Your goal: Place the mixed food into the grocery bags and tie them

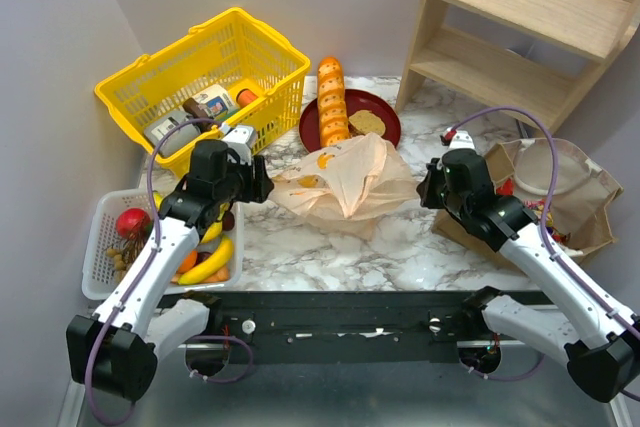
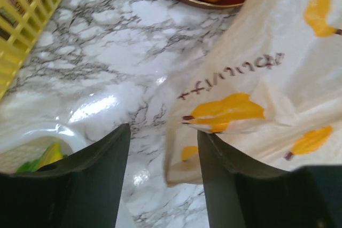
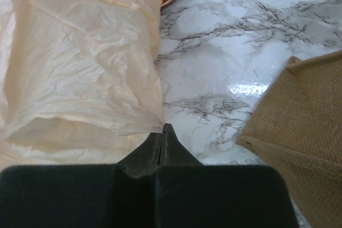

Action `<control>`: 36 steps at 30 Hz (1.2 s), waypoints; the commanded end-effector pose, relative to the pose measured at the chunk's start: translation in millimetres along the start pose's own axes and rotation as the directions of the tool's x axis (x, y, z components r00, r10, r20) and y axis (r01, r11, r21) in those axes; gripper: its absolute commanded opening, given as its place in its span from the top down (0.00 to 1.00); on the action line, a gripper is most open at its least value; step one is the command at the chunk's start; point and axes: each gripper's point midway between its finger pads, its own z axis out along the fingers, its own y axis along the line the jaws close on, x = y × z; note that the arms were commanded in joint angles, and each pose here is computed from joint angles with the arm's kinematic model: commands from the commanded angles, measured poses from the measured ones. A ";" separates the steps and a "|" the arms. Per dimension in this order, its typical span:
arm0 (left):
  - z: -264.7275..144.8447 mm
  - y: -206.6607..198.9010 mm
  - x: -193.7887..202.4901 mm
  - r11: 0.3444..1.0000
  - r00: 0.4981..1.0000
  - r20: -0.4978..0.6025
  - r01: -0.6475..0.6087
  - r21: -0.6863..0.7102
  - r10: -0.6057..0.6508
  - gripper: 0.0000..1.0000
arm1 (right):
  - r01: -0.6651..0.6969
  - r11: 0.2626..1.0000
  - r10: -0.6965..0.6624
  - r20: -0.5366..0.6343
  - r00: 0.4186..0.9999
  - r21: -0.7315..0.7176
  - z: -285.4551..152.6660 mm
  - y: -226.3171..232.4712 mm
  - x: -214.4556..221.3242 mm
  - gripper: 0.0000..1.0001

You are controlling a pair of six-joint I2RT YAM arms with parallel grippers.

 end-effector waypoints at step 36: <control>25.9 -112.8 -39.8 0.852 0.883 0.171 -0.467 0.235 0.437 0.64 | 0.065 0.706 -0.275 -0.189 0.943 -0.705 -35.6 129.7 24.5 0.99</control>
